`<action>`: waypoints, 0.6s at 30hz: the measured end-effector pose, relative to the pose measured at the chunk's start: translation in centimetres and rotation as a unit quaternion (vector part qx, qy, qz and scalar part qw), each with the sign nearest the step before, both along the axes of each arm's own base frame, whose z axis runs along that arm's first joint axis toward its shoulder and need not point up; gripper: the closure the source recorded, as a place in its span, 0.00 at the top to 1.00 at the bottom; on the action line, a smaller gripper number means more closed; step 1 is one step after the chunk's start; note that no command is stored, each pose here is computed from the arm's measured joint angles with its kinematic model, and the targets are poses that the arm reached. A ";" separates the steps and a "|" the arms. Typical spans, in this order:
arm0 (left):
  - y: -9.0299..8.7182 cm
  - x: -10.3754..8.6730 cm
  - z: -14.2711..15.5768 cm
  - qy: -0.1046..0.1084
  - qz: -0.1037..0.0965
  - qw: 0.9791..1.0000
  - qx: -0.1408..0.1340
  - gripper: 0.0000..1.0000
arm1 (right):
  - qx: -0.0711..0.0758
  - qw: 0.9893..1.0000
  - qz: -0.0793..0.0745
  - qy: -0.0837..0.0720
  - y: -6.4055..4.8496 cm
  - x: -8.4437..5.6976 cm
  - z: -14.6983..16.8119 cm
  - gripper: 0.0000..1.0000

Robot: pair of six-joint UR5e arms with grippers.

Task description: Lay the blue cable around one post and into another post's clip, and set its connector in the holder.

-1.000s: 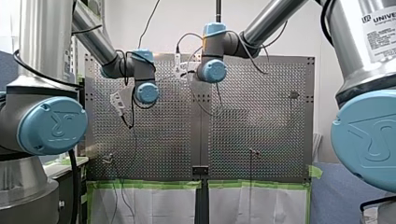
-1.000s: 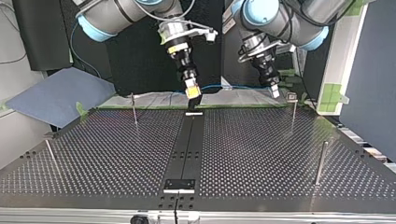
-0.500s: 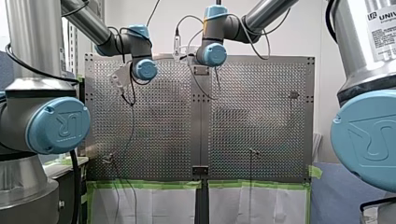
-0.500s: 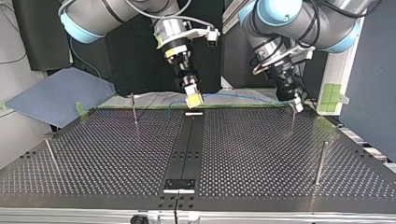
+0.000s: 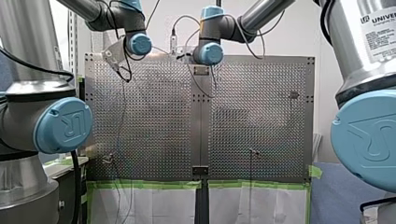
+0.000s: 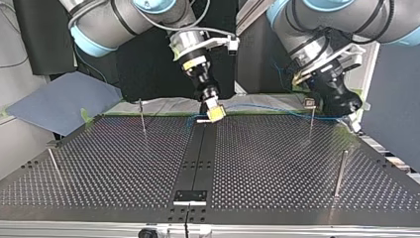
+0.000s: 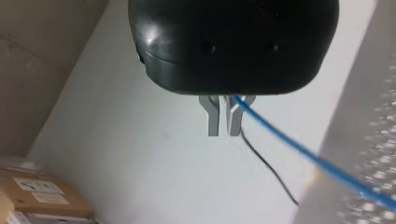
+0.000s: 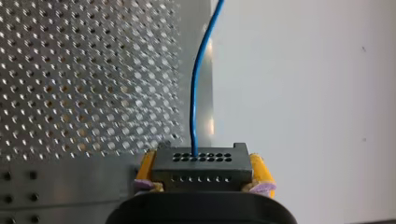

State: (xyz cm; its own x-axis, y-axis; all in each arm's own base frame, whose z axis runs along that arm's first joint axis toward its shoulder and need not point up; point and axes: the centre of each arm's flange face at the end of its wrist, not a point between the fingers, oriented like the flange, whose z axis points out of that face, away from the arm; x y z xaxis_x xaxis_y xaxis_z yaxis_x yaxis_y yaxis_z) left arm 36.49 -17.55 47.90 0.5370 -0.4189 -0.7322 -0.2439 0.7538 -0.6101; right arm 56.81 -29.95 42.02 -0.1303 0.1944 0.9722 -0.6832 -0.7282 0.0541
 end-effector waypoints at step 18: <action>4.9 -0.4 3.0 0.014 0.005 1.000 0.026 0.12 | -0.003 1.000 0.025 -0.002 -1.5 3.9 0.6 0.00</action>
